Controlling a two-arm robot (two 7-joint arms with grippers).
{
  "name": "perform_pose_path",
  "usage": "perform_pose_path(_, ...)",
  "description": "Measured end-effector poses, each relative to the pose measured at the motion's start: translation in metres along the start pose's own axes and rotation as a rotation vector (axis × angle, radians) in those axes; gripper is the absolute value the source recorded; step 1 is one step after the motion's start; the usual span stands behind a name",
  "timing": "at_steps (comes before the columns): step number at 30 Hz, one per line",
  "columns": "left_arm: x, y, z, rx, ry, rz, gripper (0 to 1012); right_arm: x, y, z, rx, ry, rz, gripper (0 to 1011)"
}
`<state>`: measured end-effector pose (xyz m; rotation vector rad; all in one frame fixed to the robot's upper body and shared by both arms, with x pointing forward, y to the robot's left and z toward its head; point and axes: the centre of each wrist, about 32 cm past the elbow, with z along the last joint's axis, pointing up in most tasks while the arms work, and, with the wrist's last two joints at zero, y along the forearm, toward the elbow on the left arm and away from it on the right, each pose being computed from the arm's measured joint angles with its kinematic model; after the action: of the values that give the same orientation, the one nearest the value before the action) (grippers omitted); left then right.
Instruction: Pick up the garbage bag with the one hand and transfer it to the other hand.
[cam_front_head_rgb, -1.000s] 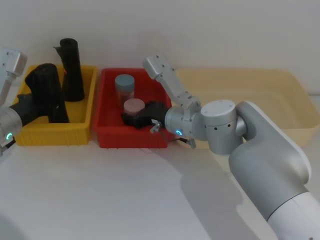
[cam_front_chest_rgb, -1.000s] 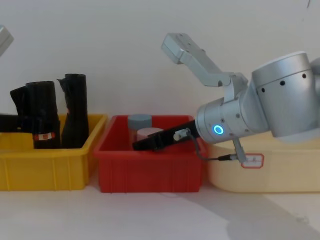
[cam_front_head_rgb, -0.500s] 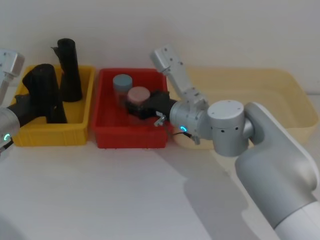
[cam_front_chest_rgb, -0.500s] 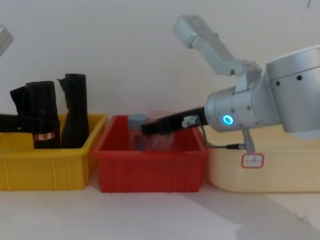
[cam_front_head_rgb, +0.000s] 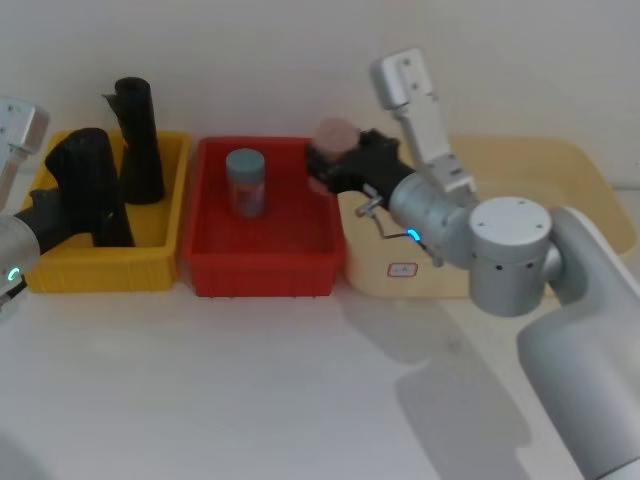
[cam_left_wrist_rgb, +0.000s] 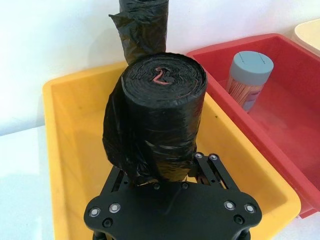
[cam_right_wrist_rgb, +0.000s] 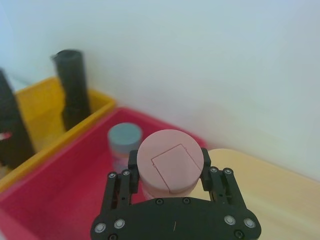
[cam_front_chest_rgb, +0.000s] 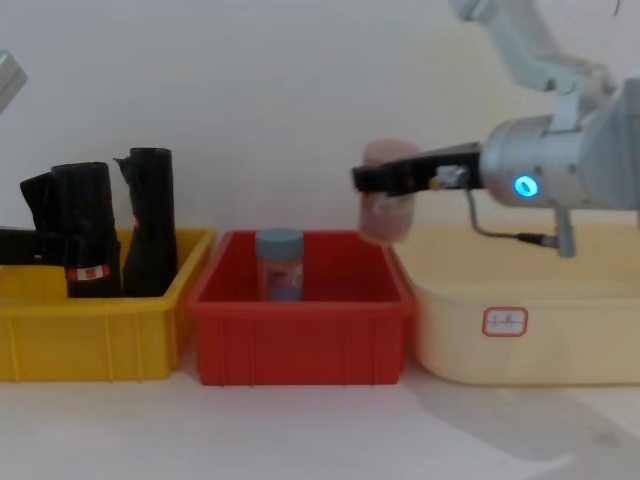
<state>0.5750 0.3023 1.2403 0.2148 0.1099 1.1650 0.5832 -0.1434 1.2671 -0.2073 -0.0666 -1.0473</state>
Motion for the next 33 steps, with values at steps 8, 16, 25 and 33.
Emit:
perform_pose_path(8,0.0,0.0,0.0,0.0,0.0,0.0,402,0.017,-0.019,0.0,0.05,0.017,-0.129,664)
perform_pose_path(16,0.0,0.0,0.0,0.0,0.0,0.0,402,0.032,-0.032,-0.005,0.063,0.026,-0.251,664)
perform_pose_path(25,0.0,0.0,0.0,0.0,0.0,0.0,402,0.046,-0.039,-0.014,0.048,0.025,-0.382,664)
perform_pose_path(33,0.0,0.0,0.0,0.0,0.0,0.0,402,0.052,-0.04,-0.018,0.044,0.017,-0.434,696)
